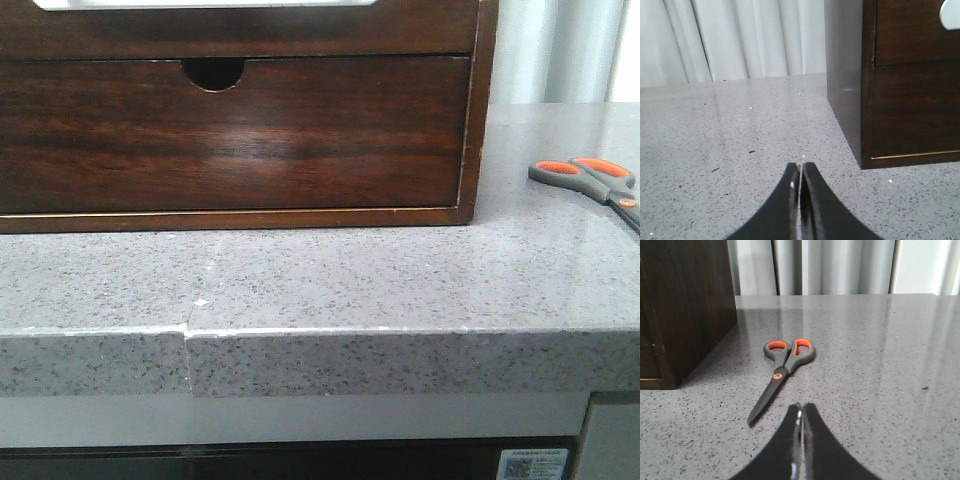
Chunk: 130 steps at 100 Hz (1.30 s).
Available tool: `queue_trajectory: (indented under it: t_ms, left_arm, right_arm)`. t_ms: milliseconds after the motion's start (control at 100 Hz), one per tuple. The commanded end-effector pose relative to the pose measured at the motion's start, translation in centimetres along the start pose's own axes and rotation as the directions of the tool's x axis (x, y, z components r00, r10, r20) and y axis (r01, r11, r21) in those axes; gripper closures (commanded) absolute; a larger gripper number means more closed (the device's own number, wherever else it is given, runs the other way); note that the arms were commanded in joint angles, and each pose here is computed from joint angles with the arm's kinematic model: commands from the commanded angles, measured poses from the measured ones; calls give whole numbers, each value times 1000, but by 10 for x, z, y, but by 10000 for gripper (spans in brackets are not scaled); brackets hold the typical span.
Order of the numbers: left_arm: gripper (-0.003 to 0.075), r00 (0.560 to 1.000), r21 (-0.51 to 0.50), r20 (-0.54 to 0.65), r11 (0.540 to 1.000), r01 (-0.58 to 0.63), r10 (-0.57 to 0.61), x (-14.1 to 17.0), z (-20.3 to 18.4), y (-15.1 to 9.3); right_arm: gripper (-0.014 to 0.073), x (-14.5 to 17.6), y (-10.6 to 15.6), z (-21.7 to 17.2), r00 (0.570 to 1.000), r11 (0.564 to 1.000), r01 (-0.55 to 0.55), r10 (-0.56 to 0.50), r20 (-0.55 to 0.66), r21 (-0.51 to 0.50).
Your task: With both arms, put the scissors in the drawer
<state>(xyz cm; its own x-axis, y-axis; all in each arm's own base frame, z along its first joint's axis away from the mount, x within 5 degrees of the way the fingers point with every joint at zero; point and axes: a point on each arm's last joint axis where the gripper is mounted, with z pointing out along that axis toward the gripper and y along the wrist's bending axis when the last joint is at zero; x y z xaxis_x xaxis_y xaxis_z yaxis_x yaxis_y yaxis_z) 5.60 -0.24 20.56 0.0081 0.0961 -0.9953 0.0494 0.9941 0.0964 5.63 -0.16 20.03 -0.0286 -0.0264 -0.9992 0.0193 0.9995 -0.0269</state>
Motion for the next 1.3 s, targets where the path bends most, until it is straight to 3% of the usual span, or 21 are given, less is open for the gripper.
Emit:
queue_trajectory:
  t_ms: [0,430,840,1290]
  left_arm:
    - [742,996,3,88,1000,2,-2,-2,-2,-1]
    - [742,996,3,90,1000,2,-2,-2,-2,-1]
    - [742,984,5,178,1000,26,-26,-18,-4,0]
    - [742,982,7,174,997,75,-76,-70,-1,6]
  right_arm:
    - [656,1,0,0,997,1000,4,-4,76,1]
    - [656,0,1,-1,996,1000,2,-2,94,0]
    - [656,-18,0,-4,986,1000,-7,8,164,-3]
    - [656,-64,-2,13,1000,1000,-10,11,-16,8]
